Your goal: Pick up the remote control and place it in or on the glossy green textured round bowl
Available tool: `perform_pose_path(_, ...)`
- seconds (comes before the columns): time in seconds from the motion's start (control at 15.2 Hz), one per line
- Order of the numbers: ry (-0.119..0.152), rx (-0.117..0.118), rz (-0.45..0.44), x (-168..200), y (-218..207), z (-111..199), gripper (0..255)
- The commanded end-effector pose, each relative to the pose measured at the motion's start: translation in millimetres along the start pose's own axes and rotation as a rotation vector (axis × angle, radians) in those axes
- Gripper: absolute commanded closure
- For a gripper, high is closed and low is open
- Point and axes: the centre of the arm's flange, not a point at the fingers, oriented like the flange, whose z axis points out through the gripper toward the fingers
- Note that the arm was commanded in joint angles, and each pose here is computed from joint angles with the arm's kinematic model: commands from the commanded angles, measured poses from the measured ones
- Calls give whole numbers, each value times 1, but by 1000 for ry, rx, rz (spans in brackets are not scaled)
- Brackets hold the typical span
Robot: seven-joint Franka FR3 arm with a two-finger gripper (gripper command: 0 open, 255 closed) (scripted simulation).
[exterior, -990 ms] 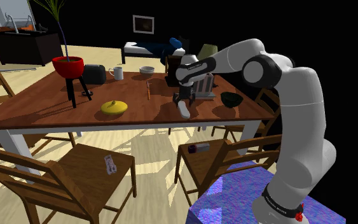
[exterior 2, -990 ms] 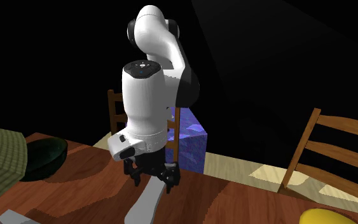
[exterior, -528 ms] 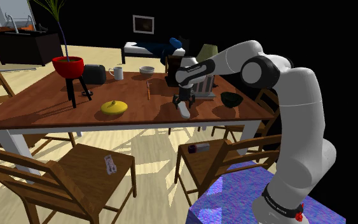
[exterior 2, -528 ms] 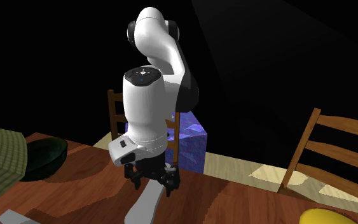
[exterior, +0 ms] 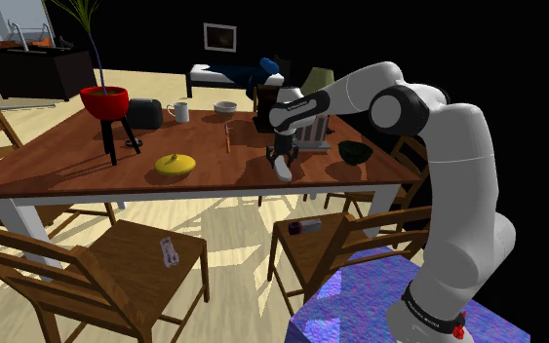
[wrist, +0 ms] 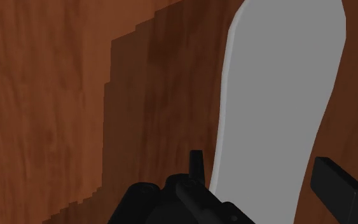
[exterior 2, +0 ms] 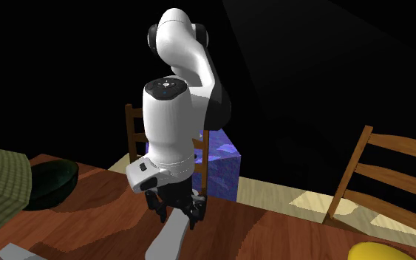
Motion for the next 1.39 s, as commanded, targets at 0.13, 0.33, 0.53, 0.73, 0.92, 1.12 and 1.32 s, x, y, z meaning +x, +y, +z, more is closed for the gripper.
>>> perform_pose_path(0.13,0,0,0,0,0,0,255)
perform_pose_path(0.33,0,0,0,0,0,-5,255)
perform_pose_path(0.53,0,0,0,0,0,-21,255)
perform_pose_path(0.73,0,0,0,0,1,-37,255)
perform_pose_path(0.92,0,0,0,0,1,-53,255)
perform_pose_path(1.12,0,0,0,1,1,-69,255)
perform_pose_path(1.32,0,0,0,1,1,-84,255)
